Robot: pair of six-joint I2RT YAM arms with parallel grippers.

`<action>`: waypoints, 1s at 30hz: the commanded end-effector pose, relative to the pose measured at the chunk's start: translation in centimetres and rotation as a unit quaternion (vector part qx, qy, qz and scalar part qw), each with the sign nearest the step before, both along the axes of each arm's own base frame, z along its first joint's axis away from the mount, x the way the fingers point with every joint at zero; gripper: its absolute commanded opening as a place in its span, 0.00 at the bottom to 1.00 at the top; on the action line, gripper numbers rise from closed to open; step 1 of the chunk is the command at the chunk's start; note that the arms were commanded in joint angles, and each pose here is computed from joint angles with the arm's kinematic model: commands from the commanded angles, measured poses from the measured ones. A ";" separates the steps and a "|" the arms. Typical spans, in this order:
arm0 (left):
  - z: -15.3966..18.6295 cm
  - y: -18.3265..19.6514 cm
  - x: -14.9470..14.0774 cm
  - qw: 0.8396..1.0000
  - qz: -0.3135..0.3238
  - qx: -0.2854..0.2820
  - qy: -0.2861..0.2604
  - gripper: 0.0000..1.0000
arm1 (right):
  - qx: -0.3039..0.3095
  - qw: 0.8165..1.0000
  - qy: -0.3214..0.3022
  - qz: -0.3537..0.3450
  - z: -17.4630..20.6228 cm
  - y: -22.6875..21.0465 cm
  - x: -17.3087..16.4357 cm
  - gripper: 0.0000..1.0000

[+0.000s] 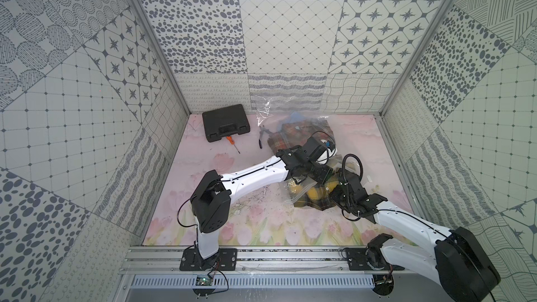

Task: Place the folded shirt into the vacuum bag
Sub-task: Place the shirt in the vacuum bag.

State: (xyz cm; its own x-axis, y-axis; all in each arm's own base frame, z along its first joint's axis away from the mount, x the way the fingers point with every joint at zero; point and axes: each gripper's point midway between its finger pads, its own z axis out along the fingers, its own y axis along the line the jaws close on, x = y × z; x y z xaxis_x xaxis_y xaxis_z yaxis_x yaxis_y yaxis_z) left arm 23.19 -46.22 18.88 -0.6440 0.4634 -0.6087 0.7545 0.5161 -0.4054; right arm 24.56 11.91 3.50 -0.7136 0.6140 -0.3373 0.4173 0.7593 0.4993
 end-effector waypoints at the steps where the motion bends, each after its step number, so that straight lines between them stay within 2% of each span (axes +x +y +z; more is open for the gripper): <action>1: -0.4 -1.2 -1.8 0.999 -0.040 -0.012 0.018 0.00 | 0.058 0.987 -0.146 -0.019 5.0 1.7 5.1 0.20; 6: -1.1 -0.9 -2.3 0.999 -0.047 -0.005 0.026 0.00 | 0.042 0.978 -0.204 -0.018 7.9 1.6 7.5 0.16; 11: -0.7 -0.8 -2.5 0.998 -0.045 -0.015 0.032 0.00 | 0.023 0.977 -0.209 -0.019 6.9 0.9 9.3 0.14; 17: -0.7 0.1 -2.7 0.999 -0.036 -0.012 0.027 0.00 | -0.004 0.982 -0.185 -0.024 4.0 -0.9 11.1 0.17; 21: -1.8 0.1 -2.6 0.999 -0.031 -0.007 0.036 0.00 | 0.018 0.986 -0.167 0.017 3.0 0.9 11.2 0.27; 23: -2.0 0.1 -2.4 0.999 -0.026 -0.005 0.034 0.00 | 0.031 0.988 -0.153 0.019 2.8 1.5 10.1 0.43; 25: -2.0 0.3 -2.0 0.999 -0.020 -0.002 0.031 0.00 | 0.028 0.990 -0.134 0.027 2.8 1.9 8.4 0.54; 28: -1.5 0.4 -1.3 1.000 -0.011 -0.011 0.026 0.00 | 0.040 0.995 -0.091 0.020 2.4 1.5 5.7 0.62; 30: -0.9 0.3 -0.9 1.000 -0.009 -0.018 0.024 0.00 | 0.051 0.997 -0.057 0.009 1.7 1.1 4.0 0.64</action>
